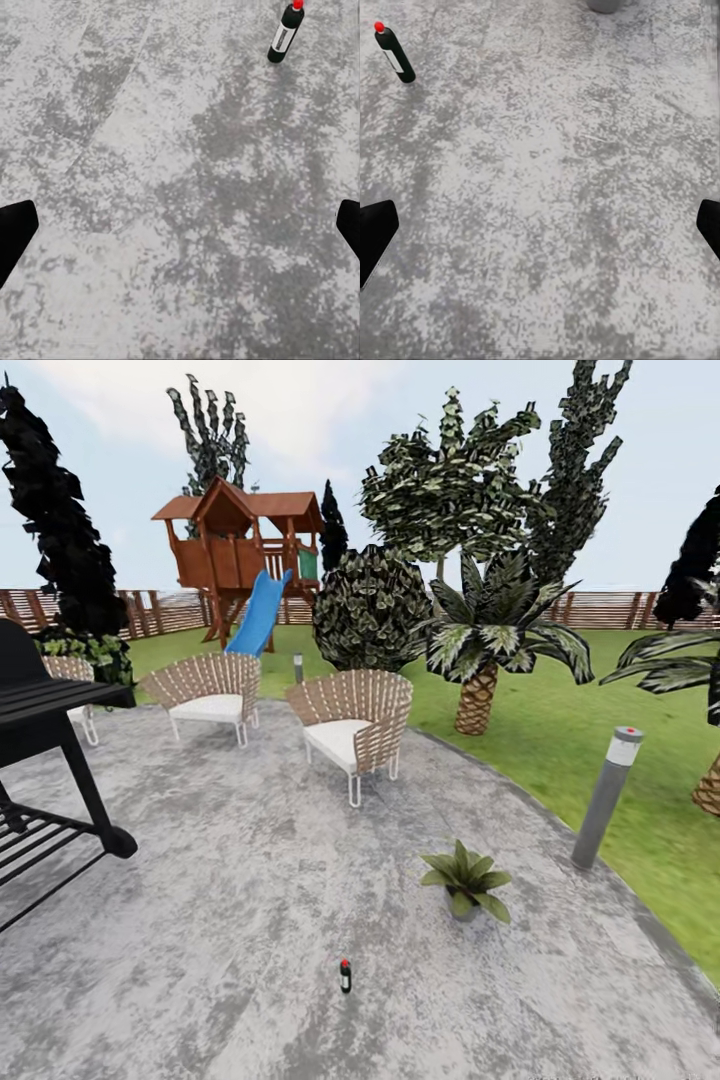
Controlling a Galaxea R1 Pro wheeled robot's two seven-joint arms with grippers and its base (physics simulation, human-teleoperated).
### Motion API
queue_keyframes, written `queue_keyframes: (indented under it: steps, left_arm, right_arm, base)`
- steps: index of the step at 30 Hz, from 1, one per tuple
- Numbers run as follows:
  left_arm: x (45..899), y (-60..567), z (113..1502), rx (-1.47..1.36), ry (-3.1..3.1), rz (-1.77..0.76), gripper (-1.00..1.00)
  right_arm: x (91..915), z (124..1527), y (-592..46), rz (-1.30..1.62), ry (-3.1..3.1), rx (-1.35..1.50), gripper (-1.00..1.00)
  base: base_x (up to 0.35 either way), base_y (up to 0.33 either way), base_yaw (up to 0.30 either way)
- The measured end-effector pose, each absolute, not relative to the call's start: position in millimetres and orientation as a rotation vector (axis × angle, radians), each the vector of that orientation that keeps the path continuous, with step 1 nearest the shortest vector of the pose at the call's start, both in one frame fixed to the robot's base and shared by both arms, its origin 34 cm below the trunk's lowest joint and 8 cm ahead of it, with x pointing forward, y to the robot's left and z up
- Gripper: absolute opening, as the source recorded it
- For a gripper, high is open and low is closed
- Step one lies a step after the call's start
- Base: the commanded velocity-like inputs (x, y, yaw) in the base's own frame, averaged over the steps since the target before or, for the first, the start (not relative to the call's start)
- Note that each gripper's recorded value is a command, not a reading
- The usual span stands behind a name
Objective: Pick up the pesticide atomizer in the garden and spray insectifuge to fully cover both potted plants in the garden.
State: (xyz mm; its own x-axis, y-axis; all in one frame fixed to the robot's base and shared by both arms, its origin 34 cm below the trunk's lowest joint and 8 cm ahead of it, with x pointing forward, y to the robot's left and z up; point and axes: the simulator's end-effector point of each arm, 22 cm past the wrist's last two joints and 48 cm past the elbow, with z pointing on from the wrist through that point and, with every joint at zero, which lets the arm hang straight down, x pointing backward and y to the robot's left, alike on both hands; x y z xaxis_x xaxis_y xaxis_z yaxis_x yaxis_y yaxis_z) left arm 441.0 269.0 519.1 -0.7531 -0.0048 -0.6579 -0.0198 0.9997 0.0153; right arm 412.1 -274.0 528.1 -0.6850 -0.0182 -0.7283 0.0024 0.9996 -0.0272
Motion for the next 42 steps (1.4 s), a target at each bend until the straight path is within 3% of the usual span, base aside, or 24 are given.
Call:
queue_keyframes:
  steps: [26,42]
  left_arm:
    - [441.0,267.9,518.9,-0.017,2.424,0.026,1.0]
    - [441.0,267.9,518.8,-0.016,2.425,0.026,1.0]
  right_arm:
    - [411.0,527.2,-273.9,-0.033,2.329,-0.011,1.0]
    - [411.0,527.1,-273.8,-0.032,2.329,-0.012,1.0]
  base:
    - [0.12,0.319,-0.295]
    - [0.013,0.335,-0.296]
